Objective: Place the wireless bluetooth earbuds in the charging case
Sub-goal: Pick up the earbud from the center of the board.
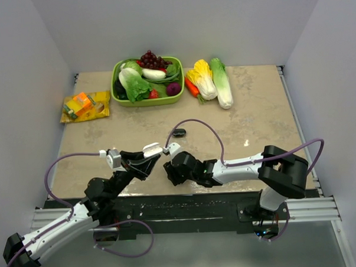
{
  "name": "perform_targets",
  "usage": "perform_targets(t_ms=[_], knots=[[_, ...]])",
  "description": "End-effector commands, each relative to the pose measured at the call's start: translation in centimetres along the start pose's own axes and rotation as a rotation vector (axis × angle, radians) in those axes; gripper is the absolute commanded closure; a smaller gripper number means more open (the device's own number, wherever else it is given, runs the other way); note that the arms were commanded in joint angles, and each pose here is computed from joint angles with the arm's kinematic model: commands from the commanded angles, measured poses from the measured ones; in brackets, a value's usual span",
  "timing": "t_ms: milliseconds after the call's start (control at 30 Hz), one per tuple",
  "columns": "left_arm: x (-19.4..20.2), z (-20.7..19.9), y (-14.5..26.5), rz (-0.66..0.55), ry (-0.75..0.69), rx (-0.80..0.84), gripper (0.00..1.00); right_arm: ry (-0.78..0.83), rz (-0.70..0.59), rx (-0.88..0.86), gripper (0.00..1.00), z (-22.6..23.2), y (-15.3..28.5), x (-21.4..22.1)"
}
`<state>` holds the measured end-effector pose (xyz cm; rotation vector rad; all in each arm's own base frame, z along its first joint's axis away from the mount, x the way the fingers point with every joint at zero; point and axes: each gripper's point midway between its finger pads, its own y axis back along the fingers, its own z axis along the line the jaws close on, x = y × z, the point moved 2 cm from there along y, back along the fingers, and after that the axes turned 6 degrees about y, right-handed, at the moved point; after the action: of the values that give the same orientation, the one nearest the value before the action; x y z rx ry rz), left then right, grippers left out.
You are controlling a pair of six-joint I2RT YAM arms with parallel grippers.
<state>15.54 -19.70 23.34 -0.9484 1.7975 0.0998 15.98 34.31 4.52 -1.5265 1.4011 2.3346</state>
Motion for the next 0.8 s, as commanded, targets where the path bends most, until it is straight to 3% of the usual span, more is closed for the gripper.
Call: perform_targets(t_ms=[0, 433, 633, 767], knots=[[4.0, 1.7, 1.7, 0.070, 0.022, -0.023, 1.00, -0.004, 0.013, 0.105, 0.56, -1.8, 0.2, -0.1], [4.0, 1.8, 1.7, 0.068, 0.023, -0.023, 1.00, -0.008, -0.007, 0.136, 0.76, -2.3, 0.6, -0.5], [4.0, 1.8, 1.8, 0.068, 0.023, -0.023, 1.00, -0.013, -0.014, 0.151, 1.00, -2.5, 1.0, -0.6], [4.0, 1.8, 1.7, 0.069, 0.021, -0.025, 1.00, -0.011, -0.056, 0.171, 1.00, -3.0, 2.9, -2.0]])
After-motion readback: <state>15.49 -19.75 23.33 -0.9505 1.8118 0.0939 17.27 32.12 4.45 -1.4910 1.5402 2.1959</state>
